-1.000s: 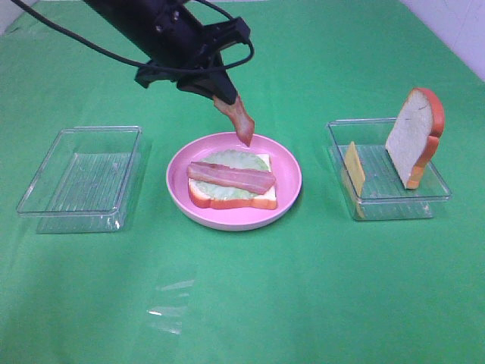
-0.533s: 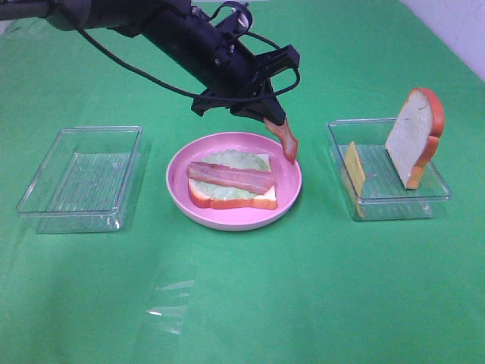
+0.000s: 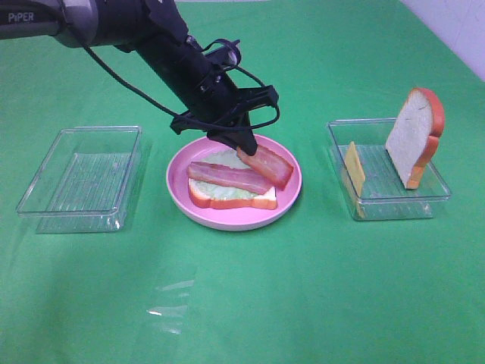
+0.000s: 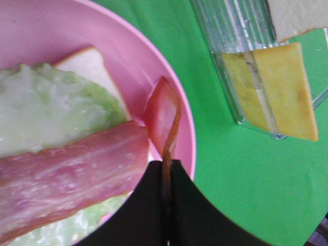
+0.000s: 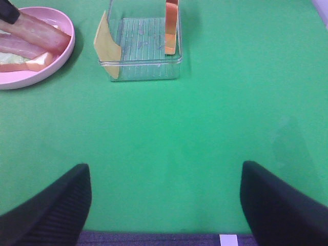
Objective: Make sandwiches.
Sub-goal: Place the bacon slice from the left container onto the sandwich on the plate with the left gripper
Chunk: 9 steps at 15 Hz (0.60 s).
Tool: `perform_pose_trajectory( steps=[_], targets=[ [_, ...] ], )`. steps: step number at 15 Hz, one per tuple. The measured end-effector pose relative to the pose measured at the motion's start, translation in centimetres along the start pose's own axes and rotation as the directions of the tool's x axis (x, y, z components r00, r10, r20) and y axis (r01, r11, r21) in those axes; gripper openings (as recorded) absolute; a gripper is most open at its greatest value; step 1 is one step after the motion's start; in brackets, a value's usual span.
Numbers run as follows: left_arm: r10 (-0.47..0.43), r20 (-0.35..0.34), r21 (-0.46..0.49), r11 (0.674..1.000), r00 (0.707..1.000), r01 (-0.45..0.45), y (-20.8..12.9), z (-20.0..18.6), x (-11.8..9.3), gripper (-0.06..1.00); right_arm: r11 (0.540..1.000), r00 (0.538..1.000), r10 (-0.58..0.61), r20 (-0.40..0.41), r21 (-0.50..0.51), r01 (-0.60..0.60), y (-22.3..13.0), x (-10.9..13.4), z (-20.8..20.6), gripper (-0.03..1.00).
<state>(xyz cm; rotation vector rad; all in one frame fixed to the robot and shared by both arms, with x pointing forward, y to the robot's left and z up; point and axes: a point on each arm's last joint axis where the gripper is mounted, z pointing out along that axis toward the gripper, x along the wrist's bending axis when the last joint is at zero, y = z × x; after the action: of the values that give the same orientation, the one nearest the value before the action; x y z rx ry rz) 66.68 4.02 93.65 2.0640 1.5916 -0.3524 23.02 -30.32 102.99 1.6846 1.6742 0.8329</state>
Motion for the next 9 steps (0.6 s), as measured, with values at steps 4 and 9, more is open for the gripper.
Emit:
perform_pose_trajectory(
  steps=[4, 9],
  targets=[
    [-0.032, -0.153, 0.024, 0.999, 0.988, 0.036, -0.1, -0.4, 1.9, 0.0, 1.0, 1.0, 0.0, 0.0, 0.0, 0.0, 0.0, 0.0, 0.0, 0.78],
    [-0.022, -0.227, 0.05, 0.998, 0.974, 0.034, -0.3, -0.5, 2.5, 0.0, 1.0, 1.0, 0.0, 0.0, 0.0, 0.0, 0.0, 0.0, 0.0, 0.78]
  ],
)
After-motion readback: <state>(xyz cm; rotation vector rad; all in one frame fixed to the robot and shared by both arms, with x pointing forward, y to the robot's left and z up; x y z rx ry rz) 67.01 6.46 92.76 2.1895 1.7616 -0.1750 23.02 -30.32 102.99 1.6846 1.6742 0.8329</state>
